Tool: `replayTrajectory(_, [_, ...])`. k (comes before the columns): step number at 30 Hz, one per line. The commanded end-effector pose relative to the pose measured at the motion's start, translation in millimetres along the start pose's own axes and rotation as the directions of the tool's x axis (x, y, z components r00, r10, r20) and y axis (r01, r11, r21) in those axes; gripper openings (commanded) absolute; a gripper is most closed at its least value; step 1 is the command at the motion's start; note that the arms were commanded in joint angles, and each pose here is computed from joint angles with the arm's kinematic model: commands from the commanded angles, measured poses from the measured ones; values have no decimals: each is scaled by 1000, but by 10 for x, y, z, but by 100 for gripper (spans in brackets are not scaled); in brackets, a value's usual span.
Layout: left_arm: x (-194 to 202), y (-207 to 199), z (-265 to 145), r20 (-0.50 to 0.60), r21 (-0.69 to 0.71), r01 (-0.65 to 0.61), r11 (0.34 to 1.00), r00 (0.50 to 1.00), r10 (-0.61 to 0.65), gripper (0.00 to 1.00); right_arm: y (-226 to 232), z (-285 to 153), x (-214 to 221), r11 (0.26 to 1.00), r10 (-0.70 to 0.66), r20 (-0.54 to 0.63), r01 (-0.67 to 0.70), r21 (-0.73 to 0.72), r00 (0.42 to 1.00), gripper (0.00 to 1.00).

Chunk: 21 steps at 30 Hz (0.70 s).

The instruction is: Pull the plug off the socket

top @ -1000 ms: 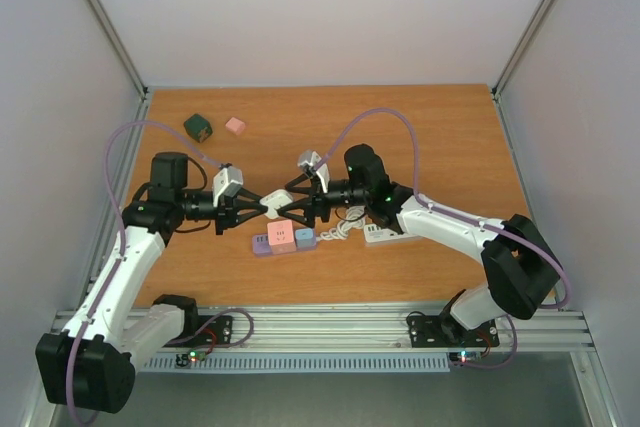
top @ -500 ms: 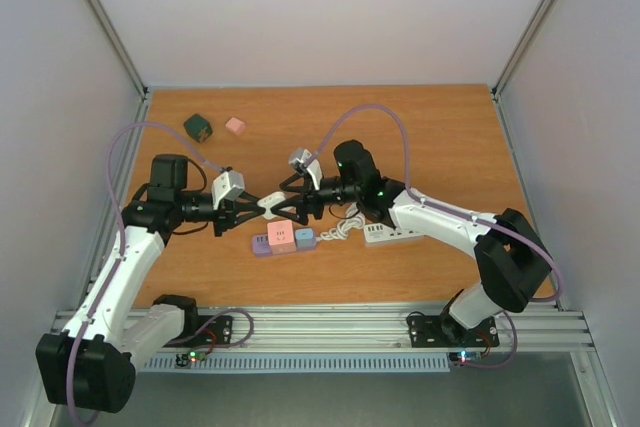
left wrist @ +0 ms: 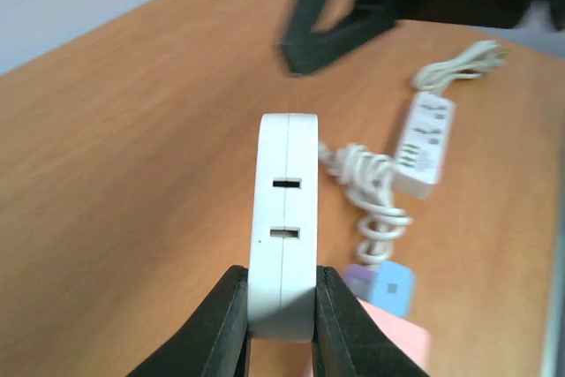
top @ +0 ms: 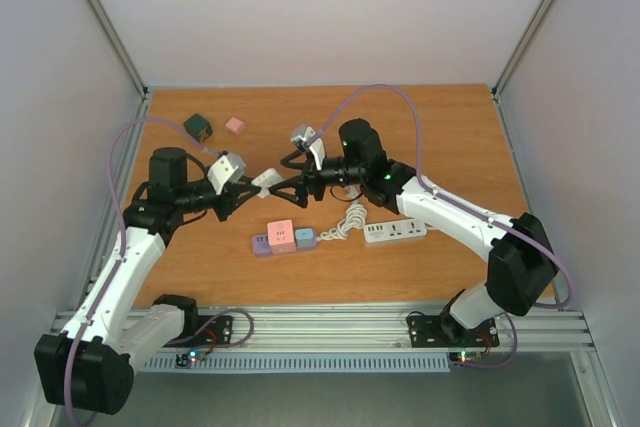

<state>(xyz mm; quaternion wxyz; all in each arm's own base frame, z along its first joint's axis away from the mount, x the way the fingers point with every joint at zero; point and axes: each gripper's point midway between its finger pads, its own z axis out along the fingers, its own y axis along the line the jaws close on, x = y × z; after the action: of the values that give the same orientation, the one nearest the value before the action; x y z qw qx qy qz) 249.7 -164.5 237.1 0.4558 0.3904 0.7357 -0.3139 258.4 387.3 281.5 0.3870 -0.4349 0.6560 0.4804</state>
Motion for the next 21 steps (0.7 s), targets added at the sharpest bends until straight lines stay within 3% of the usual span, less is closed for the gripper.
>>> replayTrajectory(1, [-210,617,-56,4,-296,-71,953,997,75,1,-1,-174,-2,1000,3,-41,-2,25,999,97])
replayTrajectory(10, [103,1621,-7,-240,-589,-218,778,967,89,1,-308,-399,277,988,45,-106,-28,151,993,99])
replayTrajectory(21, [503,2424,206,-444,-667,-355,655,896,34,1,-444,-387,470,981,68,-136,-41,190,988,99])
